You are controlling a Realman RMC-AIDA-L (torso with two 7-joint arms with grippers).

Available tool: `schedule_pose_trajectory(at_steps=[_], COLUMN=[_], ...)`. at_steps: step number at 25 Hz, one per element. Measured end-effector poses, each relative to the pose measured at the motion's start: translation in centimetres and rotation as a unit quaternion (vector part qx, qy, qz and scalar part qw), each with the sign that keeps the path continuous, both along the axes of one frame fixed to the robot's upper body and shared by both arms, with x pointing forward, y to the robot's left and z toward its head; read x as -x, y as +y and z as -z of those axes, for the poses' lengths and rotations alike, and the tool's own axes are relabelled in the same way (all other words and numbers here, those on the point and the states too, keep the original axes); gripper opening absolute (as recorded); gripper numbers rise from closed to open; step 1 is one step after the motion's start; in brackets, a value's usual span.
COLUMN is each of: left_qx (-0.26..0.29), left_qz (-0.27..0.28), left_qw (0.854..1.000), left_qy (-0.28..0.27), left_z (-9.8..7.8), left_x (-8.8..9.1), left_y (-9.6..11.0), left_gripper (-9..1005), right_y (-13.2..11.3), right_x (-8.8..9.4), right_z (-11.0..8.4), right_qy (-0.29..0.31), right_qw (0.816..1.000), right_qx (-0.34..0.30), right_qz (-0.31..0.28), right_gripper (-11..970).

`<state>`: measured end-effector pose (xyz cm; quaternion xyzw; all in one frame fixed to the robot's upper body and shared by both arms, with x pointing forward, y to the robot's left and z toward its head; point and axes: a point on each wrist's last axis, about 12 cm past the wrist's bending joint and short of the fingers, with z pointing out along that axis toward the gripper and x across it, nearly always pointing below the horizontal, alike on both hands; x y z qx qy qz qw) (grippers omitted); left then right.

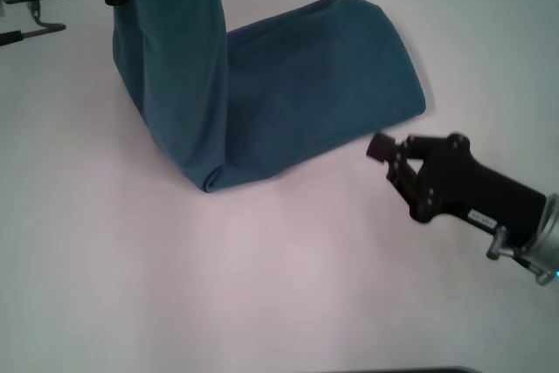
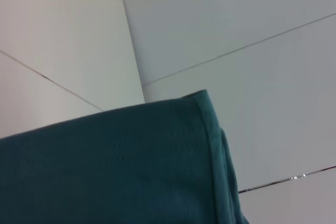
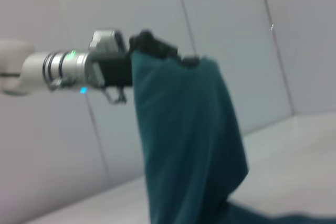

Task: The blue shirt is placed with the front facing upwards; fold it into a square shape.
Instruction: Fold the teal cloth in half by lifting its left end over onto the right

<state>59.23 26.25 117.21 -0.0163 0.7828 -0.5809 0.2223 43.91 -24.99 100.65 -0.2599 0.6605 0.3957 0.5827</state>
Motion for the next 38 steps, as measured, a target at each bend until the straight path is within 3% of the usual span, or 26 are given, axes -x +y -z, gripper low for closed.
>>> schedule_pose_trajectory(at_steps=[8, 17, 25, 38], left_qx=[-0.004, -0.020, -0.072, -0.090], left_qz=[0.022, 0.052, -0.002, 0.008], left_qw=[1.000, 0.998, 0.997, 0.996], left_qy=[0.000, -0.008, 0.005, 0.006], left_z=[0.1, 0.0, 1.2, 2.3], left_x=[-0.2, -1.2, -2.8, -3.7], left_y=[-2.1, -6.8, -8.6, -11.7], left_gripper=[46, 46, 45, 46], right_y=[0.4, 1.0, 1.5, 2.0], right_x=[0.2, 0.4, 0.5, -0.1], right_z=[0.8, 1.1, 1.3, 1.5], right_qy=[0.041, 0.053, 0.055, 0.059], right_qw=[0.996, 0.991, 0.989, 0.987], right_qx=[0.041, 0.060, 0.067, 0.080], right_qz=[-0.063, -0.107, -0.119, -0.125], right_gripper=[29, 28, 27, 27])
